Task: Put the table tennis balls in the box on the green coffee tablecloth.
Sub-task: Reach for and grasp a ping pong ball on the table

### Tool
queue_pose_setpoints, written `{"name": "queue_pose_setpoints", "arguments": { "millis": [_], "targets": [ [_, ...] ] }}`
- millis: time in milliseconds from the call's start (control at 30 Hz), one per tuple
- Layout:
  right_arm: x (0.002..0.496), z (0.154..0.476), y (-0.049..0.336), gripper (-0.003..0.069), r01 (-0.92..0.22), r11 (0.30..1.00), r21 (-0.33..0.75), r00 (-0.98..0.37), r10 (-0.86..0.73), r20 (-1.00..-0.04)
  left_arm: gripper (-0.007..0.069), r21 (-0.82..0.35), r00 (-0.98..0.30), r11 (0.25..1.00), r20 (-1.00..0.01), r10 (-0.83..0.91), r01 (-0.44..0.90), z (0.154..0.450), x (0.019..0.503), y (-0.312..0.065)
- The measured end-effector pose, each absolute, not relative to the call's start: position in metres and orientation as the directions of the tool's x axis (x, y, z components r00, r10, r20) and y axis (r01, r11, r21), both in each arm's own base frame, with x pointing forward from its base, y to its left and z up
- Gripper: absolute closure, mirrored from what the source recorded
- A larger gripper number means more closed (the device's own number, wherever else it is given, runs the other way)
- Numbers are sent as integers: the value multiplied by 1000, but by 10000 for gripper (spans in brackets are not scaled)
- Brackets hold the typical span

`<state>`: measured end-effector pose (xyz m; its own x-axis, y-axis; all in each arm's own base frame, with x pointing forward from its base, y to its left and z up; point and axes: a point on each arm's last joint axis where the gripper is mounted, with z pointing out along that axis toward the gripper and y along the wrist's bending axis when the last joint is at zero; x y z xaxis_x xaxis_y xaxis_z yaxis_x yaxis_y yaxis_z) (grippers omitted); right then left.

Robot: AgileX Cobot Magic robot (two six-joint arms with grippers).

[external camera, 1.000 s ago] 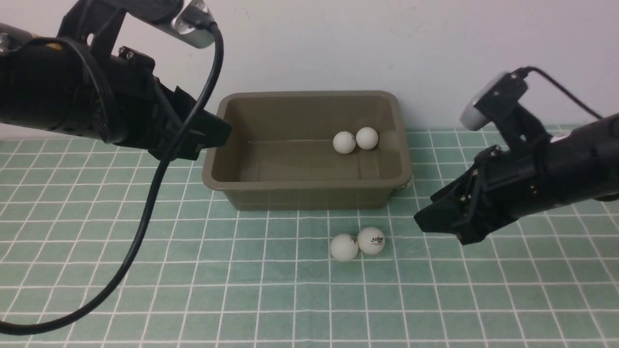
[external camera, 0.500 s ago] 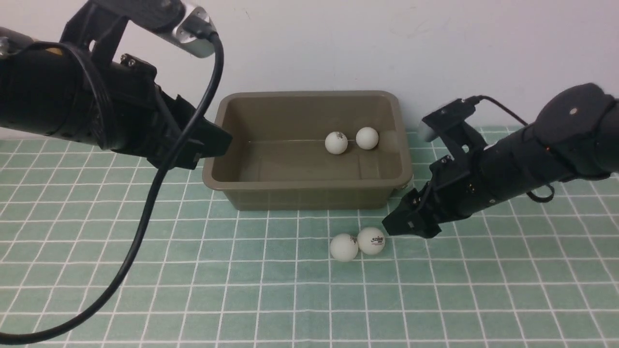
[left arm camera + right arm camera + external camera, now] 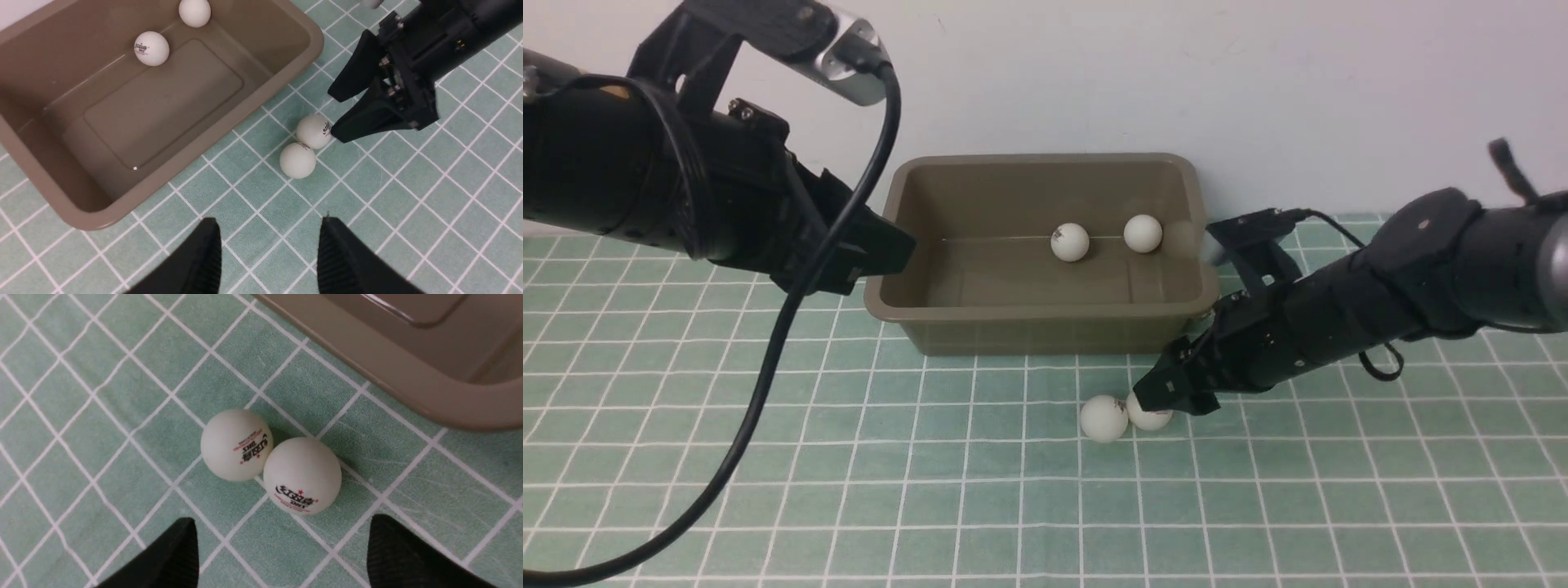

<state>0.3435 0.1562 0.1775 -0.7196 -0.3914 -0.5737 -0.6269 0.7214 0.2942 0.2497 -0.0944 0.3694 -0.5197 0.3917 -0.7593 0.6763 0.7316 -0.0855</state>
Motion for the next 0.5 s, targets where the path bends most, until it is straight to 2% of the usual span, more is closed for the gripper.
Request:
{"name": "queue_pose_setpoints", "arguments": {
  "millis": [167,500],
  "targets": [
    [348,161,165,158,-596,750,287,-736,-367,-569,326,-88,-522,729,-756,395,679,369,249,-94],
    [354,152,164,158,-558,780,283,-752,-330,-570,326,-89,-524,727,-753,398,680,369,249,-94]
  ]
}}
